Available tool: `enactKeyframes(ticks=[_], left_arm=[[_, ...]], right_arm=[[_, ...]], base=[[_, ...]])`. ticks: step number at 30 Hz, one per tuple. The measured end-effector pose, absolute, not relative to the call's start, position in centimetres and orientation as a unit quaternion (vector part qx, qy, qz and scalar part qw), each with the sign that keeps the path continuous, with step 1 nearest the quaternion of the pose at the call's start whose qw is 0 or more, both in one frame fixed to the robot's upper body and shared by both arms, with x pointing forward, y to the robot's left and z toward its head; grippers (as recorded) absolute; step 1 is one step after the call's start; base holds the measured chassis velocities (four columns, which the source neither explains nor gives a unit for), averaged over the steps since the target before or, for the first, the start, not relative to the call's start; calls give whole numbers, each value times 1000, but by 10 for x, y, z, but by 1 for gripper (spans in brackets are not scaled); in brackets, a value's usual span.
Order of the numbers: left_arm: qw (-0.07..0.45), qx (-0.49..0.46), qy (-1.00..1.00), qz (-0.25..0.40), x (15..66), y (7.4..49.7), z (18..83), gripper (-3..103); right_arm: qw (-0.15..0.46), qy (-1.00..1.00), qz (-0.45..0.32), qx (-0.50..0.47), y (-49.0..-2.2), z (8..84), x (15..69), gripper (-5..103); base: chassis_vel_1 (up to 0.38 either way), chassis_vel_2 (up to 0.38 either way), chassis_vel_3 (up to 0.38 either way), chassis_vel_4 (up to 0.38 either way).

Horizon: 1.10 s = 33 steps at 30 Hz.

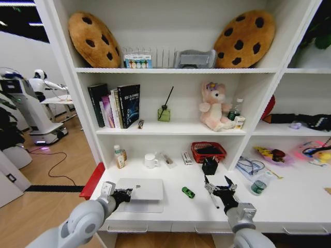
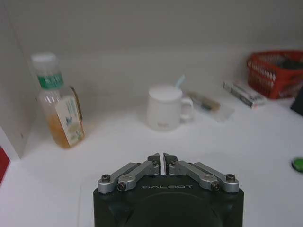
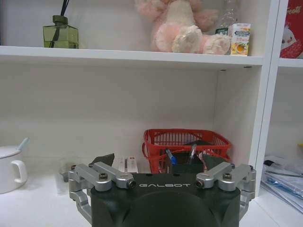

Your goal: Organize the objects on the table.

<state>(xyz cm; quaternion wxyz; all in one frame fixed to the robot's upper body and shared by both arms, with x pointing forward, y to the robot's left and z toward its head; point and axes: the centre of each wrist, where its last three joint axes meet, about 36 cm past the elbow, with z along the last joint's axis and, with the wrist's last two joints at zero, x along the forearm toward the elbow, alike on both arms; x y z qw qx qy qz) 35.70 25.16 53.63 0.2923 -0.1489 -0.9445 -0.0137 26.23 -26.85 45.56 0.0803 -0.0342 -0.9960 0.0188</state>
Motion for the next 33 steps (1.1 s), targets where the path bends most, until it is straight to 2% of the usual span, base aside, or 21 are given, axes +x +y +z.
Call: enactKeyframes(ticks=[1, 3, 4, 6, 7, 9, 10, 12, 13, 14, 15, 18, 19, 26, 33], left_arm=[[292, -149, -945, -14, 357, 252, 536, 2], [198, -94, -976, 13, 377, 276, 549, 13], [198, -94, -976, 13, 377, 276, 549, 13], [159, -50, -986, 19, 378, 288, 548, 24], [159, -50, -986, 19, 378, 288, 548, 24], [62, 34, -997, 23, 374, 316, 526, 34], [62, 34, -997, 23, 374, 316, 526, 34], [20, 62, -998, 11, 365, 333, 510, 45], [20, 62, -998, 11, 365, 333, 510, 45], [8, 66, -998, 8, 358, 335, 504, 51], [-1, 68, -998, 6, 348, 332, 495, 61], [-3, 72, -997, 5, 335, 328, 494, 67], [-4, 69, -998, 2, 324, 325, 497, 72], [20, -47, -999, -18, 269, 326, 490, 97], [37, -74, -996, -13, 260, 331, 483, 100]], right_arm=[[80, -996, 19, -34, -268, 456, 262, 100], [82, -996, 21, -38, -269, 455, 258, 100], [82, -996, 21, -38, -269, 455, 258, 100], [82, -995, 22, -42, -268, 454, 256, 100], [82, -995, 22, -42, -268, 454, 256, 100], [82, -995, 22, -43, -264, 455, 253, 100], [82, -995, 22, -43, -264, 455, 253, 100], [78, -996, 22, -43, -264, 457, 253, 100], [78, -996, 22, -43, -264, 457, 253, 100], [76, -996, 25, -42, -265, 460, 254, 100], [72, -996, 29, -44, -269, 464, 254, 100], [70, -996, 32, -49, -272, 468, 251, 100], [70, -996, 32, -51, -274, 471, 248, 100], [67, -996, 29, -53, -272, 476, 242, 100], [67, -996, 30, -55, -269, 478, 237, 100]], base=[[0, 0, 0, 0], [0, 0, 0, 0], [0, 0, 0, 0], [0, 0, 0, 0], [0, 0, 0, 0], [0, 0, 0, 0], [0, 0, 0, 0], [0, 0, 0, 0], [0, 0, 0, 0], [0, 0, 0, 0], [0, 0, 0, 0], [0, 0, 0, 0], [0, 0, 0, 0], [0, 0, 0, 0], [0, 0, 0, 0]])
